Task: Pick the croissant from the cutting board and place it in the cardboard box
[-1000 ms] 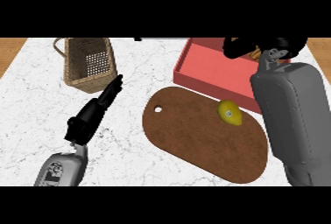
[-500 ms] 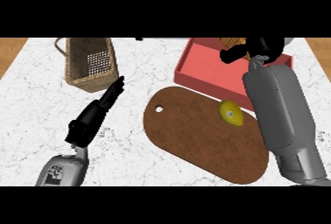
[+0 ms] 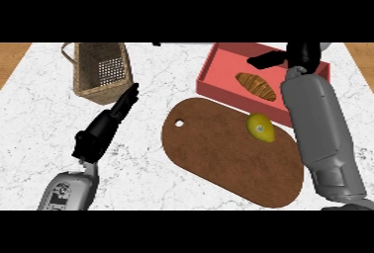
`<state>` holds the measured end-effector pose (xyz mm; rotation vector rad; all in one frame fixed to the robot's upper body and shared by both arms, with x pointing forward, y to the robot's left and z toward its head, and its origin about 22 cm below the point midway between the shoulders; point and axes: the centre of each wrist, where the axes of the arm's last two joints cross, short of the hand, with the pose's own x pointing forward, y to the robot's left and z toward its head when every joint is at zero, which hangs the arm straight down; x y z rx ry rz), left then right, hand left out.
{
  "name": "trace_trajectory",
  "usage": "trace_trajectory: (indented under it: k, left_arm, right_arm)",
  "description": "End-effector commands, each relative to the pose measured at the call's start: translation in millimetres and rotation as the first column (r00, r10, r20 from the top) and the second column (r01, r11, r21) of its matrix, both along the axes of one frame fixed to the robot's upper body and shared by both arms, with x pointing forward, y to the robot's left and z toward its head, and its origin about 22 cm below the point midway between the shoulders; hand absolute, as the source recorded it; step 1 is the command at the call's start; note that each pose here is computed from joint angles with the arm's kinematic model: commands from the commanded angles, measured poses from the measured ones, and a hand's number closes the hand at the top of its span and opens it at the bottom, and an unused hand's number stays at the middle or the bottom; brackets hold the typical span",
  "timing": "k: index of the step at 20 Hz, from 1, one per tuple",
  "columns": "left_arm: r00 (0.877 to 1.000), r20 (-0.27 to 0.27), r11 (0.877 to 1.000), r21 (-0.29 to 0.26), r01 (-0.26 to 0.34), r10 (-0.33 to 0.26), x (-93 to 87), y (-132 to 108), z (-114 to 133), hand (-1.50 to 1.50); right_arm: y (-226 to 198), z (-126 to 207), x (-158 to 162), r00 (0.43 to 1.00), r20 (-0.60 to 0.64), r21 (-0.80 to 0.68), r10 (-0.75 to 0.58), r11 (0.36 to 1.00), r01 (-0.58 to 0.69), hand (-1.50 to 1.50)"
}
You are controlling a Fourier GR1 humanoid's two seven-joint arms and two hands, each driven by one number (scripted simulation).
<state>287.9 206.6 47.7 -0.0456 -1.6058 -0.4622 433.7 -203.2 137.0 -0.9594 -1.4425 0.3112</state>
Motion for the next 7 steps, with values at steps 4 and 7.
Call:
trace_trajectory:
  k: [4,7]
  left_arm:
    - [1.0,0.013,1.0,0.0,-0.011,0.011,-1.5,-0.4,-0.7,0.0]
    - [1.0,-0.007,1.0,0.01,-0.024,0.024,2.6,-12.8,2.1,0.0]
  right_arm:
    - [-40.4,-0.5,-12.2,0.952,0.278,0.313,-0.126,0.949,0.034,-1.5]
    - [-74.5,3.5,-19.4,0.932,0.334,0.388,-0.14,0.921,-0.001,-1.5]
